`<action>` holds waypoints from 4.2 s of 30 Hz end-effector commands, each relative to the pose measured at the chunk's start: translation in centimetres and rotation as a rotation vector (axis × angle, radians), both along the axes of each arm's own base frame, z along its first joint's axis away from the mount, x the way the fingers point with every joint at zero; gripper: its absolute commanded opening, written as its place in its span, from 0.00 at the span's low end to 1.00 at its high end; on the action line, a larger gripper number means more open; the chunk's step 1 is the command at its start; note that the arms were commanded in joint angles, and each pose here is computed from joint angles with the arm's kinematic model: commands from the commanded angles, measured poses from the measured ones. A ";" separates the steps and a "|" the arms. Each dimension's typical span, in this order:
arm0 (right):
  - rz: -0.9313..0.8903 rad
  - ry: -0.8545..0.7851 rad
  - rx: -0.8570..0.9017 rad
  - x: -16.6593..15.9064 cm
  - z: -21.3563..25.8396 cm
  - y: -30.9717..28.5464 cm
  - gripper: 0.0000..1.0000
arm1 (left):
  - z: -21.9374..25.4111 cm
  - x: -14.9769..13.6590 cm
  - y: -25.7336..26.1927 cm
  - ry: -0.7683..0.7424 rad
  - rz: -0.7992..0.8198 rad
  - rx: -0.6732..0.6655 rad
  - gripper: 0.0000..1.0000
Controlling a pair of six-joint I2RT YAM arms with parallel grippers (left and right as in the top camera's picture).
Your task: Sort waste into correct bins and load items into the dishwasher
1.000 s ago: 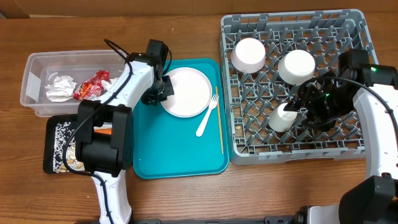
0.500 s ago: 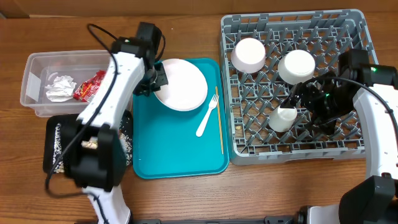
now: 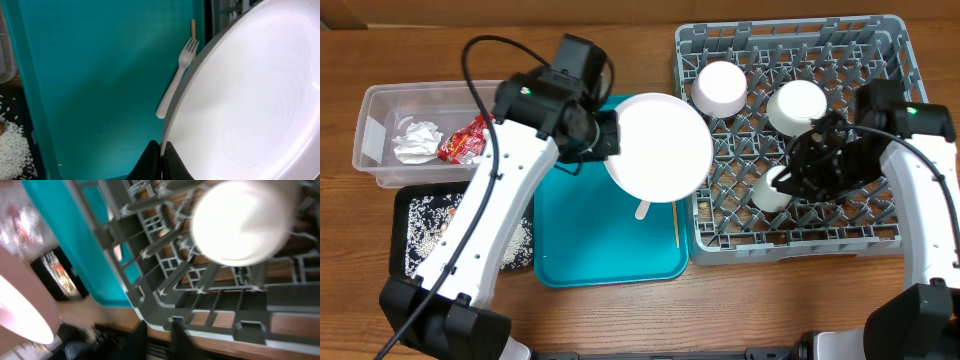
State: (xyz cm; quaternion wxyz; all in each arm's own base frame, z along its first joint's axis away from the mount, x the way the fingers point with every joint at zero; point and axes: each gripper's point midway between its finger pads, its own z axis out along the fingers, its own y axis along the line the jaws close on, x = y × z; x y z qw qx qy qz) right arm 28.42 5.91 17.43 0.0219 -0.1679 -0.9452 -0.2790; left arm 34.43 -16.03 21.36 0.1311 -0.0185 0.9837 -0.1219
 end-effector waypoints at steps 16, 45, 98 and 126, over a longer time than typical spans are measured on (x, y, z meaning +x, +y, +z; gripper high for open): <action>0.124 -0.070 0.026 0.3 0.6 3.0 0.42 | -1.7 -1.5 -4.5 0.021 -0.143 0.023 0.04; 0.269 -0.201 -0.105 2.0 -0.5 5.9 0.50 | -4.4 -0.9 -5.5 0.085 -0.158 0.017 0.04; 0.237 -0.263 -0.125 3.8 -2.7 5.9 0.12 | -4.2 -0.8 -6.3 0.080 -0.169 -0.024 0.04; 0.145 -0.374 -0.446 7.8 -3.1 0.3 0.04 | -2.2 1.7 -5.8 -0.022 -0.205 -0.055 0.45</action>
